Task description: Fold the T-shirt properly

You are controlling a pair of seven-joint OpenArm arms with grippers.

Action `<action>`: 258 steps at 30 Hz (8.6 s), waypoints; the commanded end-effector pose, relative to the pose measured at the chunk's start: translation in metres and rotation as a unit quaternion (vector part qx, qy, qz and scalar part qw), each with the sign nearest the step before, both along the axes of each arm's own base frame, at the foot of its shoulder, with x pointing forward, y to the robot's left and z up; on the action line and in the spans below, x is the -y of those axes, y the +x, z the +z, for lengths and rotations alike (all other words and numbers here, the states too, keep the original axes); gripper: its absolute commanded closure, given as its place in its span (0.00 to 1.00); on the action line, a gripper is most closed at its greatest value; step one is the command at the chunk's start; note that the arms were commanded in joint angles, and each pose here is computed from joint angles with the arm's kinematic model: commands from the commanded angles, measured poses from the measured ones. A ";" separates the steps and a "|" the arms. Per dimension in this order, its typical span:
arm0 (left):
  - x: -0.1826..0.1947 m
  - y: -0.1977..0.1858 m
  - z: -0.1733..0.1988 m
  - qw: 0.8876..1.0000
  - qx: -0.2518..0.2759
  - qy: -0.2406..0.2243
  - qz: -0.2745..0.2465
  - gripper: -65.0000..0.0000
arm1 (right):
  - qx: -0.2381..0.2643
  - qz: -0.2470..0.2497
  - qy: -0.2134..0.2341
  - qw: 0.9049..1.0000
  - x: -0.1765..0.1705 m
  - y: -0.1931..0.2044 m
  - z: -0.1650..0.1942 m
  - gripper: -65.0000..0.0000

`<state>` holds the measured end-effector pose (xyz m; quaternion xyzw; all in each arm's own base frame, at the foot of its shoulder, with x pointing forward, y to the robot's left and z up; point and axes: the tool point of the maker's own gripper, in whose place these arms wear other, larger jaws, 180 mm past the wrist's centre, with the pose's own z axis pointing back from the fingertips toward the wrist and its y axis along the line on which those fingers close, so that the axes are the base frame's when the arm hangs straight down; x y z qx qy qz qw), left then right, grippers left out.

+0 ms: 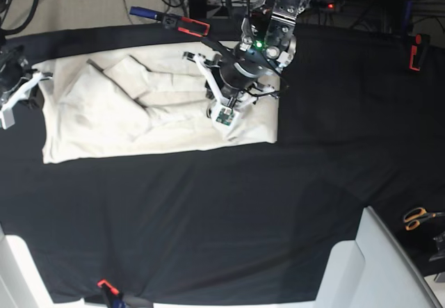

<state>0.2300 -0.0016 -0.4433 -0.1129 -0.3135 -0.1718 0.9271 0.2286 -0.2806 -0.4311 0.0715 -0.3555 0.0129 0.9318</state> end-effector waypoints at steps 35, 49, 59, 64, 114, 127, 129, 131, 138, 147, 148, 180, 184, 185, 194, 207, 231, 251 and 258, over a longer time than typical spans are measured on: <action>0.036 0.022 0.006 0.998 0.022 -0.012 -0.049 0.60 | 0.022 0.003 -0.007 1.000 0.007 0.009 0.012 0.99; 0.084 0.044 0.036 0.993 0.061 -0.038 -0.094 0.08 | 0.021 0.004 -0.008 1.000 0.007 0.009 0.012 0.99; 0.082 0.086 0.071 0.988 0.117 -0.035 -0.092 0.09 | 0.019 0.033 0.000 0.999 -0.014 0.014 0.009 1.00; 0.024 0.075 0.056 0.996 0.077 0.011 -0.048 0.42 | 0.042 0.064 0.003 0.997 -0.037 0.022 0.023 1.00; -0.431 -0.035 0.049 0.915 0.020 0.338 0.219 1.00 | -0.119 0.144 0.221 0.957 -0.267 -0.056 -0.044 0.42; -0.434 -0.035 0.051 0.913 0.021 0.339 0.225 1.00 | -0.120 0.146 0.221 0.957 -0.268 -0.053 -0.045 0.97; -0.434 -0.035 0.051 0.913 0.022 0.339 0.225 1.00 | -0.123 0.145 0.221 0.956 -0.268 -0.055 -0.046 0.99; -0.434 -0.034 0.052 0.913 0.023 0.339 0.226 1.00 | -0.126 0.145 0.221 0.956 -0.268 -0.057 -0.047 0.99; -0.434 -0.035 0.051 0.913 0.022 0.339 0.225 1.00 | -0.135 0.157 0.205 0.957 -0.263 -0.066 -0.037 0.99; -0.435 -0.034 0.052 0.913 0.023 0.340 0.225 1.00 | -0.146 0.142 0.186 0.961 -0.252 -0.065 -0.035 0.99; -0.435 -0.034 0.052 0.913 0.023 0.340 0.225 1.00 | -0.147 0.142 0.184 0.961 -0.251 -0.065 -0.036 0.99; -0.398 -0.015 0.061 0.920 0.030 0.302 0.248 1.00 | -0.058 0.193 0.082 0.976 -0.211 -0.012 0.035 0.56; -0.349 -0.010 0.059 0.927 -0.029 0.258 0.273 1.00 | -0.064 0.201 0.049 0.976 -0.194 0.001 0.039 0.56; -0.333 -0.006 0.058 0.931 -0.033 0.246 0.267 1.00 | -0.066 0.202 0.044 0.976 -0.192 0.002 0.039 0.56; -0.184 -0.012 -0.011 0.974 -0.102 0.171 0.105 1.00 | -0.064 0.119 0.025 0.991 -0.134 0.012 0.044 0.56; -0.180 0.009 0.042 0.978 -0.093 -0.125 0.140 1.00 | -0.093 0.101 0.020 0.990 -0.120 -0.006 0.034 0.56; -0.128 0.012 -0.004 0.946 -0.111 -0.276 0.126 0.15 | -0.100 0.100 0.016 0.990 -0.117 -0.011 0.031 0.56; -0.072 0.012 -0.039 0.932 -0.154 -0.310 0.111 0.30 | -0.101 0.099 0.014 0.990 -0.115 -0.011 0.031 0.56; -0.076 0.013 -0.039 0.932 -0.152 -0.308 0.114 0.71 | -0.104 0.099 0.015 0.989 -0.115 -0.015 0.029 0.56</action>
